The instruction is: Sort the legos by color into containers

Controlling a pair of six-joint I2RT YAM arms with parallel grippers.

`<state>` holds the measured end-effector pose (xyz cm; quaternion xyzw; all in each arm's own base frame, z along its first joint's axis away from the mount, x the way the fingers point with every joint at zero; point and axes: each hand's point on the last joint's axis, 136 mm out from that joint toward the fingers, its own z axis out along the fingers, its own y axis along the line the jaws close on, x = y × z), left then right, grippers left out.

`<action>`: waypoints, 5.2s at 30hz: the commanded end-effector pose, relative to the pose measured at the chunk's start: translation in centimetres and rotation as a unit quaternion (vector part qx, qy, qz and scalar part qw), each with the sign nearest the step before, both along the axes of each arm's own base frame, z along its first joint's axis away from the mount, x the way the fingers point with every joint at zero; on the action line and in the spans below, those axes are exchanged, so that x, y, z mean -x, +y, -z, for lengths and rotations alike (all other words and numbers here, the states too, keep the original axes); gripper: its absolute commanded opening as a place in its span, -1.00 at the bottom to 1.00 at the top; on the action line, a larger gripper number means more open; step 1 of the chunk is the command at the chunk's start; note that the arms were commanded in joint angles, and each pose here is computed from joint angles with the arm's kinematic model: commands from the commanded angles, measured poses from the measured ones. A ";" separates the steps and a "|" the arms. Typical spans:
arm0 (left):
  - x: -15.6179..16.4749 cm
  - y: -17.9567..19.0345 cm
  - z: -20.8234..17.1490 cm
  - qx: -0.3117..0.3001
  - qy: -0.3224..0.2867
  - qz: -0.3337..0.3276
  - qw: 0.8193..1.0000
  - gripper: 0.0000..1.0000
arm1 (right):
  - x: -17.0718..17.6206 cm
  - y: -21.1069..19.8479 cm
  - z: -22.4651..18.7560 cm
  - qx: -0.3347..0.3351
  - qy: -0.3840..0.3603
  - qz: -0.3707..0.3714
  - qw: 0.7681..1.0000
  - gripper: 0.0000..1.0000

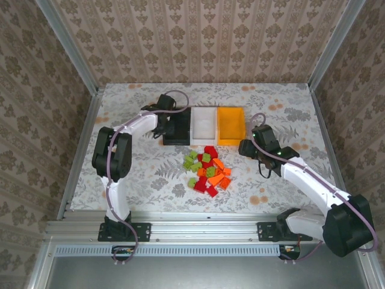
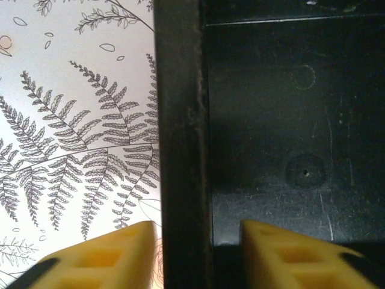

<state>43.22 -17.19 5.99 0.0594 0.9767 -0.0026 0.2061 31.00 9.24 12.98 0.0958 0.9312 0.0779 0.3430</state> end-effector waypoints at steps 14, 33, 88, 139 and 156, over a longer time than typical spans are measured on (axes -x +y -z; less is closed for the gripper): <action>2.3 1.8 -18.3 0.255 -0.176 -0.103 0.945 0.99 | 2.5 10.4 4.5 0.054 0.084 -0.242 0.965 -0.19; -0.2 1.0 -15.1 0.473 -0.036 -0.115 0.873 0.81 | -6.9 15.5 6.3 0.075 0.098 -0.193 0.974 -0.14; 1.3 -4.7 -16.1 0.545 0.012 -0.033 0.838 1.00 | 0.4 11.8 8.7 0.118 0.134 -0.263 0.948 -0.41; 3.2 -6.9 -15.5 0.557 0.065 -0.042 0.827 0.99 | -0.7 11.3 2.8 0.072 0.121 -0.156 0.978 -0.07; 3.4 -7.7 -14.4 0.555 0.091 -0.035 0.826 0.98 | -0.1 17.7 6.1 0.041 0.164 -0.189 0.967 0.32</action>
